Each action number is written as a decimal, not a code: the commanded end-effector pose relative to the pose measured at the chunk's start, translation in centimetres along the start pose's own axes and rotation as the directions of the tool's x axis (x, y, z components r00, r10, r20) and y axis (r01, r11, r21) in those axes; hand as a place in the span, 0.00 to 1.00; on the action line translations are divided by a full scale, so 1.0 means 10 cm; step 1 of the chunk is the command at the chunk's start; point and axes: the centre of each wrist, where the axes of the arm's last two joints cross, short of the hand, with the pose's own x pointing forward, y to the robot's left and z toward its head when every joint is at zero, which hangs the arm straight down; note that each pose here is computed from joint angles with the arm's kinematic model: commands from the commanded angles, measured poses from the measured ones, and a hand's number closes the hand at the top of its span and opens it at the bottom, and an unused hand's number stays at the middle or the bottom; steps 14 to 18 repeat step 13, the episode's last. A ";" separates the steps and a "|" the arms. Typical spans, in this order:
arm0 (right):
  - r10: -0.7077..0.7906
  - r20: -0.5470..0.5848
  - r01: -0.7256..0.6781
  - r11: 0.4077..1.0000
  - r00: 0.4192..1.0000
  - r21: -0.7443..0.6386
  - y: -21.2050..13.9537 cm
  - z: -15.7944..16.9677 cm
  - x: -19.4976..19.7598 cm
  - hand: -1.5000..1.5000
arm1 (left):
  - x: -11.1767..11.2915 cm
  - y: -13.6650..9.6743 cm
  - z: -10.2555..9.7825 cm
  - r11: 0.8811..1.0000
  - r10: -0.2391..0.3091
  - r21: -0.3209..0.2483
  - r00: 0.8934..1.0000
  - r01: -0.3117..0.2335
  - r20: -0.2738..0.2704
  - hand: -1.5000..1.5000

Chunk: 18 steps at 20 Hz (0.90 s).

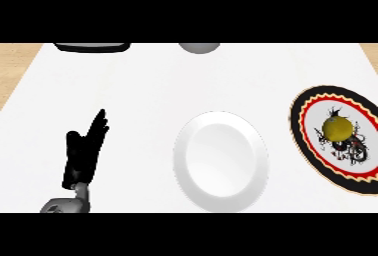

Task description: Pick the lemon from the plate and place it in the plate

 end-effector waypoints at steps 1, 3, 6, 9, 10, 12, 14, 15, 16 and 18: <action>-0.037 0.066 0.038 0.999 0.997 -0.020 -0.17 0.17 -0.04 0.00 | -0.06 0.04 0.03 1.000 -0.003 0.008 1.000 0.003 -0.007 0.50; -0.032 0.019 0.033 0.998 0.999 -0.049 0.09 0.14 -0.14 0.00 | -0.01 -0.07 -0.05 1.000 0.002 0.014 1.000 -0.002 -0.014 0.50; -0.028 0.021 0.030 0.997 0.999 -0.070 -0.21 0.13 0.00 0.00 | 0.03 -0.04 -0.07 1.000 0.017 0.000 1.000 -0.017 0.008 0.50; -0.012 0.010 0.013 0.997 1.000 -0.082 -0.15 0.23 -0.09 0.00 | -0.01 -0.05 -0.01 1.000 -0.004 -0.006 1.000 0.004 0.005 0.50; -0.021 0.000 0.021 0.996 1.000 -0.084 -0.17 0.18 -0.05 0.00 | 0.05 -0.11 0.00 1.000 0.002 -0.017 1.000 -0.002 0.018 0.50; 0.010 -0.011 -0.010 0.997 1.000 -0.076 -0.25 0.21 -0.03 0.00 | 0.07 0.01 -0.04 1.000 -0.006 -0.012 1.000 0.006 0.008 0.50; 0.028 -0.023 -0.030 0.997 0.999 -0.078 -0.13 0.26 -0.12 0.00 | 0.08 -0.04 0.03 1.000 0.006 -0.019 1.000 -0.006 -0.004 0.50; 0.028 -0.023 -0.030 0.997 0.999 -0.078 -0.13 0.26 -0.12 0.00 | 0.08 -0.04 0.03 1.000 0.006 -0.019 1.000 -0.006 -0.004 0.50; 0.028 -0.023 -0.030 0.997 0.999 -0.078 -0.13 0.26 -0.12 0.00 | 0.08 -0.04 0.03 1.000 0.006 -0.019 1.000 -0.006 -0.004 0.50; 0.028 -0.023 -0.030 0.997 0.999 -0.078 -0.13 0.26 -0.12 0.00 | 0.08 -0.04 0.03 1.000 0.006 -0.019 1.000 -0.006 -0.004 0.50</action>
